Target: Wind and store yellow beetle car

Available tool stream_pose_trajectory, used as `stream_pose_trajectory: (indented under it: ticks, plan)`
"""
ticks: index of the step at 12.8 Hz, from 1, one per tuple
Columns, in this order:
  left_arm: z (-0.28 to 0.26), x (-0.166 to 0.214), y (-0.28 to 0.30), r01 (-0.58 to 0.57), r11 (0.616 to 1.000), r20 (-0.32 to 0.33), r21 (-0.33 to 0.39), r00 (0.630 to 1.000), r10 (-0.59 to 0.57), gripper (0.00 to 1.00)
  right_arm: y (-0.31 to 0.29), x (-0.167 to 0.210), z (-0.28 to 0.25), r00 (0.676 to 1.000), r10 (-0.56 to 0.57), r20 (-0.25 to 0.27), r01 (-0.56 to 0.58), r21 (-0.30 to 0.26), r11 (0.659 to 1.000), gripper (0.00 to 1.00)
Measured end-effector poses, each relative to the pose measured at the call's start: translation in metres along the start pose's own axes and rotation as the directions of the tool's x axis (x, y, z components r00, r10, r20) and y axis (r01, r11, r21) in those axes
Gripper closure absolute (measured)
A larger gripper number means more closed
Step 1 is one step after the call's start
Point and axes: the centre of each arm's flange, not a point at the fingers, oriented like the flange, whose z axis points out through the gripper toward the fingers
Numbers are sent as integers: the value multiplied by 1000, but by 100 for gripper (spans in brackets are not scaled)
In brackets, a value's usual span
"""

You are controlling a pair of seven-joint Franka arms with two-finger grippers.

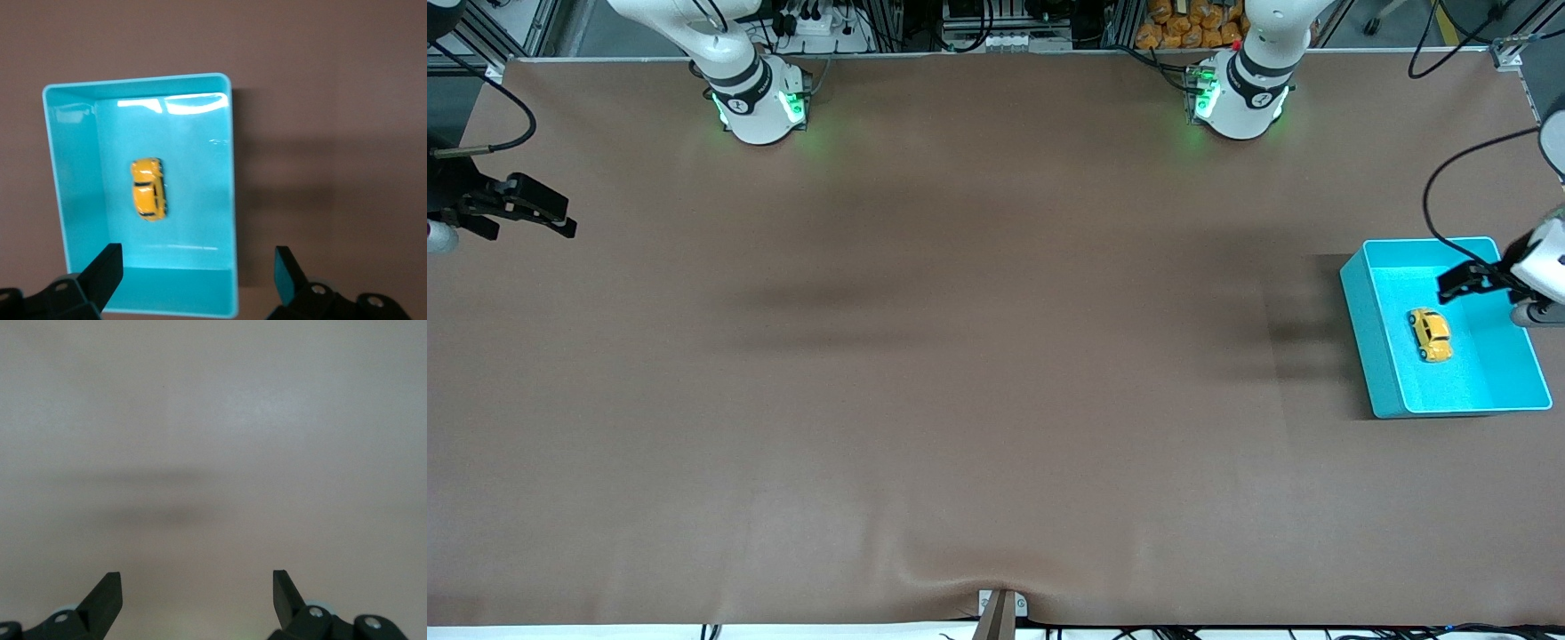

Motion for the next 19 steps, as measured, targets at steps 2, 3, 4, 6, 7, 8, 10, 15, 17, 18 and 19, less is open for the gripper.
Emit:
stream_pose_trajectory:
  ticks: [2,3,4,6,7,8,10,15,17,18,19]
  plan:
    - [-20,-6,25,37,999,20,1,999,-37,0,0,0,0,1000,0,1,0,-5,1000,0]
    - [-31,-8,30,64,998,36,3,997,-64,0,0,0,0,1000,0,1,0,-5,1000,0]
    - [-41,-9,31,92,996,52,5,994,-92,0,0,0,0,1000,0,1,0,-6,1000,0]
    - [-52,-10,22,118,993,66,4,991,-118,0,1,0,0,1000,0,2,0,-6,1000,0]
    - [-54,-11,21,125,992,72,0,990,-124,0,1,0,0,1000,0,4,0,-7,1000,0]
    - [-57,-11,28,139,990,83,-7,987,-138,0,1,0,0,1000,1,5,-1,-7,1000,0]
    - [-65,-9,48,166,986,96,-22,982,-163,0,1,-1,0,1000,1,5,-1,-8,1000,0]
    - [-126,-6,76,143,987,81,-67,987,-137,0,2,-1,1,1000,2,14,-1,-9,1000,0]
    - [-152,-6,93,109,991,56,-72,993,-105,0,2,-1,2,1000,2,15,-2,-9,1000,0]
    - [-161,-7,97,103,991,52,-84,994,-99,0,2,-1,2,1000,2,15,-2,-9,1000,0]
    - [-171,-9,100,100,989,53,-108,994,-95,0,2,-1,2,1000,2,15,-2,-9,1000,0]
